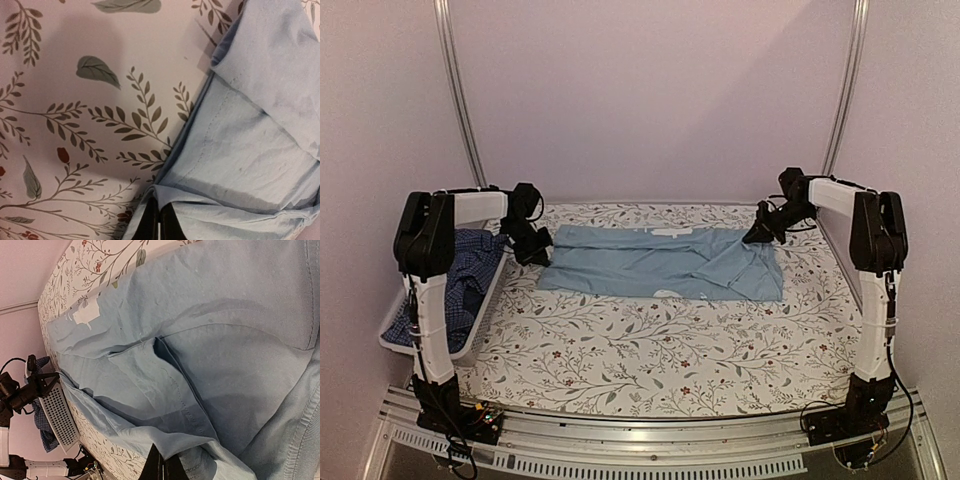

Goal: Fold and stack the mixed laundry pile
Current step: Fold the 1/3-folded T-shirt at the center of the board.

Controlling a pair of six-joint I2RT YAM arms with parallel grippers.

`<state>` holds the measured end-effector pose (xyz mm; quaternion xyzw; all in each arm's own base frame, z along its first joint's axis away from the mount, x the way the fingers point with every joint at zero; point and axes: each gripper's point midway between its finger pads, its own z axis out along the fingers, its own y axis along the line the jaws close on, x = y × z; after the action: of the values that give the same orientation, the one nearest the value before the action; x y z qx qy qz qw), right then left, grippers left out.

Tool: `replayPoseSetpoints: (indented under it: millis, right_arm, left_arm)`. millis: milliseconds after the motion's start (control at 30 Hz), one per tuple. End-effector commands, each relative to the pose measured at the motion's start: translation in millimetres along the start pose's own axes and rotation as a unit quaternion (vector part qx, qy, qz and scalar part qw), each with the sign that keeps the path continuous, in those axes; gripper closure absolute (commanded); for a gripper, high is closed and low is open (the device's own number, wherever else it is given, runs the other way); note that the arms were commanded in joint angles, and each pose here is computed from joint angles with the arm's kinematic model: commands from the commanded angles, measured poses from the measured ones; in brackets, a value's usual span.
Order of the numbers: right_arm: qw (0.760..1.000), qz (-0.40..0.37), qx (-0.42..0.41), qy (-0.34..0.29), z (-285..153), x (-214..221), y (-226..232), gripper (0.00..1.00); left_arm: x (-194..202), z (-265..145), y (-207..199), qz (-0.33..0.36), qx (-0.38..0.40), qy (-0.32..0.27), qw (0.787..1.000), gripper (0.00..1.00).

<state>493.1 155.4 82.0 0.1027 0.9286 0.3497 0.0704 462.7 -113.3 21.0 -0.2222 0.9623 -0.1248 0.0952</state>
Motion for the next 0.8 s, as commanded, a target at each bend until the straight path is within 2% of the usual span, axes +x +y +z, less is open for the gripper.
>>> replayPoseSetpoints:
  millis: [0, 100, 167, 200, 233, 267, 300, 333, 367, 467, 633, 767]
  right_arm:
    - [1.0, -0.012, -0.008, -0.017, -4, -16, 8, 1.0]
    - [1.0, -0.018, -0.011, -0.016, -7, -17, 12, 0.99]
    - [1.0, -0.019, -0.012, -0.01, -10, -14, 10, 0.92]
    - [0.999, -0.028, -0.009, -0.015, -15, -14, 11, 0.87]
    - [0.999, -0.031, -0.005, -0.02, -19, -14, 9, 0.79]
    - [0.999, -0.037, -0.005, -0.03, -28, -14, 10, 0.68]
    - [0.999, -0.033, -0.001, -0.034, -35, -12, 5, 0.5]
    - [0.998, -0.037, -0.002, -0.045, -48, -10, 6, 0.42]
    - [0.998, -0.035, 0.001, -0.05, -54, -7, 1, 0.38]
    - [0.997, -0.042, 0.017, -0.067, -76, 13, -9, 0.38]
    - [0.997, -0.046, 0.026, -0.056, -75, 74, -33, 0.43]
    - [0.997, -0.049, 0.03, -0.048, -68, 101, -48, 0.48]
  left_arm:
    - [-13, 3, 2, 0.002, 0.007, -0.008, 1.0, 1.0]
    - [-15, 2, 1, 0.005, 0.017, -0.006, 1.0, 1.0]
    - [-17, -2, -2, 0.011, 0.029, -0.004, 1.0, 0.97]
    - [-18, -6, -3, 0.014, 0.03, -0.009, 0.999, 0.92]
    - [-20, -10, -4, 0.019, 0.03, -0.016, 0.999, 0.84]
    - [-22, -16, -5, 0.023, 0.033, -0.023, 0.999, 0.74]
    - [-23, -22, -6, 0.028, 0.036, -0.03, 0.999, 0.66]
    - [-25, -27, -7, 0.033, 0.038, -0.037, 0.998, 0.59]
    - [-25, -33, -8, 0.038, 0.04, -0.042, 0.998, 0.55]
    - [-19, -48, -9, 0.049, 0.05, -0.046, 0.996, 0.47]
    - [7, -53, 7, 0.05, 0.045, -0.03, 0.997, 0.46]
    - [26, -43, 23, 0.049, 0.03, -0.008, 0.998, 0.47]
